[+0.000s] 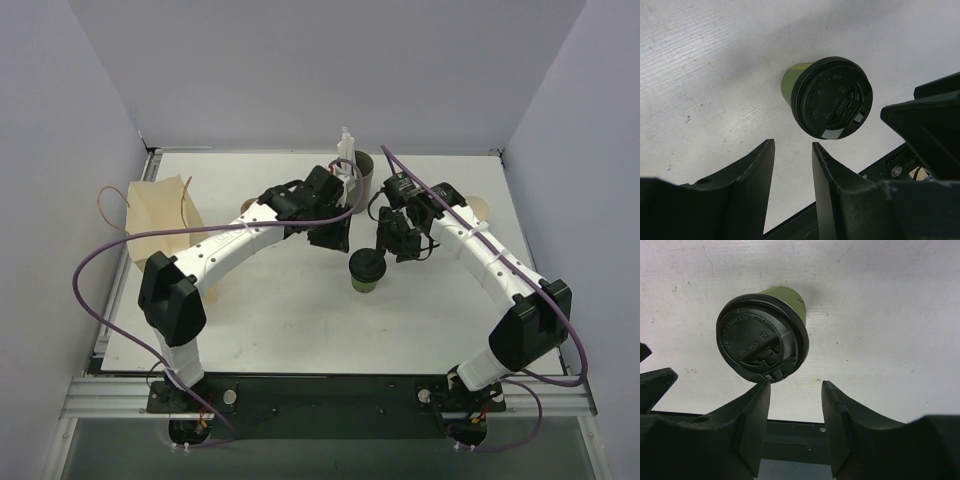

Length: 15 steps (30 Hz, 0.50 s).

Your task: Pack the takeout coffee

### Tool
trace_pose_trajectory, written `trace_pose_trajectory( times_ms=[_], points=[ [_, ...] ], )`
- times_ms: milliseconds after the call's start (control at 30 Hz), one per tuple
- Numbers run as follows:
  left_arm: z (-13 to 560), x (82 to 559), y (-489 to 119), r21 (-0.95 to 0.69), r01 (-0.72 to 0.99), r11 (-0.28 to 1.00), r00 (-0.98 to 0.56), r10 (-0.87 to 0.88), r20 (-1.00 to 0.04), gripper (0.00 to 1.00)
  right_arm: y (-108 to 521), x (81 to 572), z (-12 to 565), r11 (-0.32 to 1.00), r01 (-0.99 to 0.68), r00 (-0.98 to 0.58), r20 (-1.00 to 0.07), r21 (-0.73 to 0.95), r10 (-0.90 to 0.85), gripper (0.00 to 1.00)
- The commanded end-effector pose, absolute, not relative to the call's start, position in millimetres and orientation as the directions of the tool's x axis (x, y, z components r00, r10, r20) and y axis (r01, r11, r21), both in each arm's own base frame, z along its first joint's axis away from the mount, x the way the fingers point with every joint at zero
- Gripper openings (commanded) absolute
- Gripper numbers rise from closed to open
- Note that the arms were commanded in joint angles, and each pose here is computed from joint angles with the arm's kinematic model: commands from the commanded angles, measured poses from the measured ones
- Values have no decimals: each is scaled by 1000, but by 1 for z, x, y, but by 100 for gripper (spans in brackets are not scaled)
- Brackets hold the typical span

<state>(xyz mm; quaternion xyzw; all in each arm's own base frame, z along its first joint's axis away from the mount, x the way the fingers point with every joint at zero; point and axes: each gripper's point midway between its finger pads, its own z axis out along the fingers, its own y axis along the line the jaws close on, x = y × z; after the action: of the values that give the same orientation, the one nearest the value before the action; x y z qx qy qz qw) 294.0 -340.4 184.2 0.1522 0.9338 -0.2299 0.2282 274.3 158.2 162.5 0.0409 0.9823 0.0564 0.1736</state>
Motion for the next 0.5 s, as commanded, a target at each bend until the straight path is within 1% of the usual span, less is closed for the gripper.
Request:
trace_pose_trajectory(
  times_ms=[0, 200, 467],
  points=[
    [203, 307, -364, -384, 401, 832, -827, 148, -543, 46, 161, 273, 163, 986, 70, -930, -347, 154, 120, 39],
    [184, 310, -370, -370, 388, 844, -840, 159, -518, 38, 162, 276, 151, 986, 77, -933, -338, 145, 123, 29],
    [169, 312, -377, -379, 381, 844, -853, 161, -497, 37, 161, 279, 136, 988, 81, -943, -311, 130, 119, 26]
  ],
)
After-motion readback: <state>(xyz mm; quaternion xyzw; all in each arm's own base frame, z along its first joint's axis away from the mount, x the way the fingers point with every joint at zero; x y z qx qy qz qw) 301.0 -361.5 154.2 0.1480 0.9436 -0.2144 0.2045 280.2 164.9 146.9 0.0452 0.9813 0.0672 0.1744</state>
